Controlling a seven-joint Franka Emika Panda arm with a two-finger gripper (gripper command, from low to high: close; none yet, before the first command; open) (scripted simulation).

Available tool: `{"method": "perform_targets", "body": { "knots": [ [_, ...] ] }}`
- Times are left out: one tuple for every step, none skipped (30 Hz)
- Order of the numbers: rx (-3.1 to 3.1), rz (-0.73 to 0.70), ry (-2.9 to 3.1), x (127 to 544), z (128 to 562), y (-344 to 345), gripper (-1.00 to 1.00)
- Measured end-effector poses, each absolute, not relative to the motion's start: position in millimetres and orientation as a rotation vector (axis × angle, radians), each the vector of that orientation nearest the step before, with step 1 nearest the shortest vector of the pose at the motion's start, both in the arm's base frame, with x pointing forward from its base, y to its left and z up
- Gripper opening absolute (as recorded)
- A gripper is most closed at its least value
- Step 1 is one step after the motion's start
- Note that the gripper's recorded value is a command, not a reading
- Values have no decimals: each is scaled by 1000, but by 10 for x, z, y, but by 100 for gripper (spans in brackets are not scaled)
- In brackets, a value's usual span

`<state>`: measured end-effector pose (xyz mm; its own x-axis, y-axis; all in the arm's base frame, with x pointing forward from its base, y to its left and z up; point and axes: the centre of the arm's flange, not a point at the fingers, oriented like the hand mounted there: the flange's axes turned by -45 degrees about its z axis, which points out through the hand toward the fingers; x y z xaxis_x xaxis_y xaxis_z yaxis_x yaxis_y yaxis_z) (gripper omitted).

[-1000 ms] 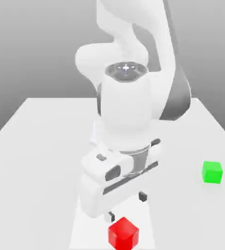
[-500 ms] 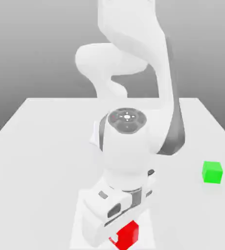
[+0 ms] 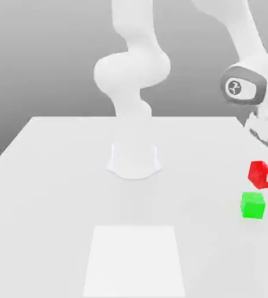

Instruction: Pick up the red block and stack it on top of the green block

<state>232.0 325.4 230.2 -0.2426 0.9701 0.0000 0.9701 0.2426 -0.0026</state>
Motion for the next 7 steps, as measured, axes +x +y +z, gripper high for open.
{"method": "perform_targets", "body": {
  "knots": [
    [-1929, 3, -2479, 2315, 2208, 3254, -100],
    [-1928, 4, -2481, 2313, 2107, 3252, -100],
    [-1928, 3, -2481, 2312, 2001, 3248, -100],
    [-1927, 3, -2482, 2306, 1893, 3244, -100],
    [-1926, 2, -2483, 2300, 1831, 3241, 100],
    [-1926, 2, -2483, 2300, 1831, 3241, 100],
    [-1926, 2, -2483, 2300, 1831, 3241, 100]
  ]
}}
